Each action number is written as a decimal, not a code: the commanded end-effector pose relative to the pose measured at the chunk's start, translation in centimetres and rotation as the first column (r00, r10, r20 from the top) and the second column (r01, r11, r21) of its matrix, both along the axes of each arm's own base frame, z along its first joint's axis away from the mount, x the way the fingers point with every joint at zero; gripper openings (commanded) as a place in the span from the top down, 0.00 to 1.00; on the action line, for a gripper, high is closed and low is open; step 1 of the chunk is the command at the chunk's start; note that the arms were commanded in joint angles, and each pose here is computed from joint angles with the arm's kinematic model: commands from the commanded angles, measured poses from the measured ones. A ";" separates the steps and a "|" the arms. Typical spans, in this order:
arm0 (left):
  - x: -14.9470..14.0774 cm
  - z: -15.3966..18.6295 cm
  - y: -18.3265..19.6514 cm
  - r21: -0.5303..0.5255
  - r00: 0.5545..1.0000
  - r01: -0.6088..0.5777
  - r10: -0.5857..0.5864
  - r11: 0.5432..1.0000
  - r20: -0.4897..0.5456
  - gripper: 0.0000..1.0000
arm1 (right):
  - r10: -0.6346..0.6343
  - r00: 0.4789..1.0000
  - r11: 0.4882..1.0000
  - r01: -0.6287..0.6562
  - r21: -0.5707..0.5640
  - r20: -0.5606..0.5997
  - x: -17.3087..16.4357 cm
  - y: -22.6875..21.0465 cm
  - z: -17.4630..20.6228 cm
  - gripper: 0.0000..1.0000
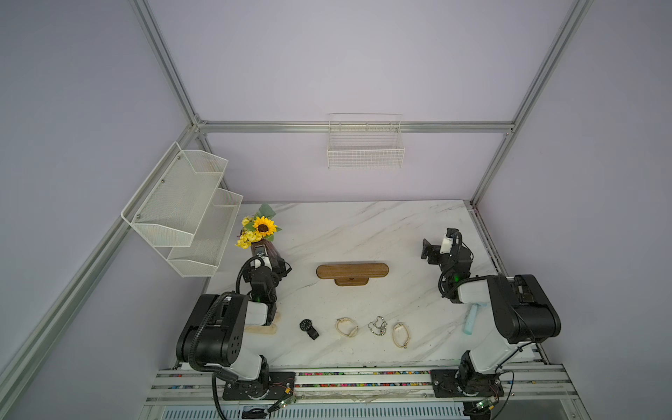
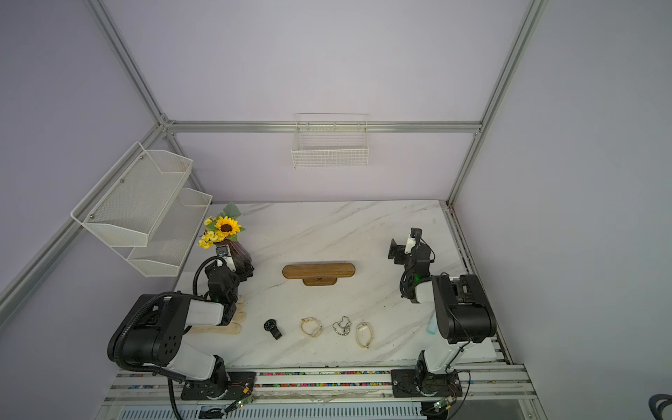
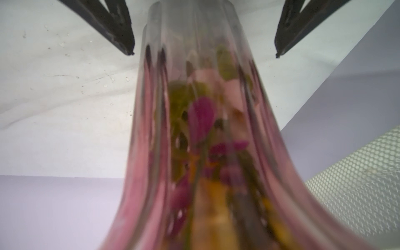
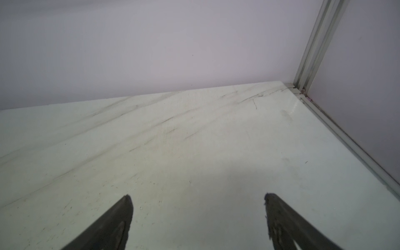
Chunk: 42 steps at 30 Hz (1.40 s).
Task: Place watch on stand
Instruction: Pick up the watch at the center of the board.
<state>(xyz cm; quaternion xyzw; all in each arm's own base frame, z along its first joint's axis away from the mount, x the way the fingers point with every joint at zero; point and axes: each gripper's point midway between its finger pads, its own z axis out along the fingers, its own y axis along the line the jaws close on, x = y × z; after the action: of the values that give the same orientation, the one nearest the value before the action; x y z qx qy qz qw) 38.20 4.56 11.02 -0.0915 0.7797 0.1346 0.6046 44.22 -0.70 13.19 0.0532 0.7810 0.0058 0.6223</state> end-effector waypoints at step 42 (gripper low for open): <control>-9.0 8.1 -8.4 -0.157 0.961 0.133 -0.166 0.979 -0.219 0.00 | -0.062 0.894 0.990 0.112 0.087 -0.443 -12.7 9.1 3.4 0.03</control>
<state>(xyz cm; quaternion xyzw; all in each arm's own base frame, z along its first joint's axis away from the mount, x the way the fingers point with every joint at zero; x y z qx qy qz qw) 30.34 -2.94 19.32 -0.0351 0.8326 0.0919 0.5451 33.42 8.10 17.82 0.1206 0.8780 0.0211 0.4627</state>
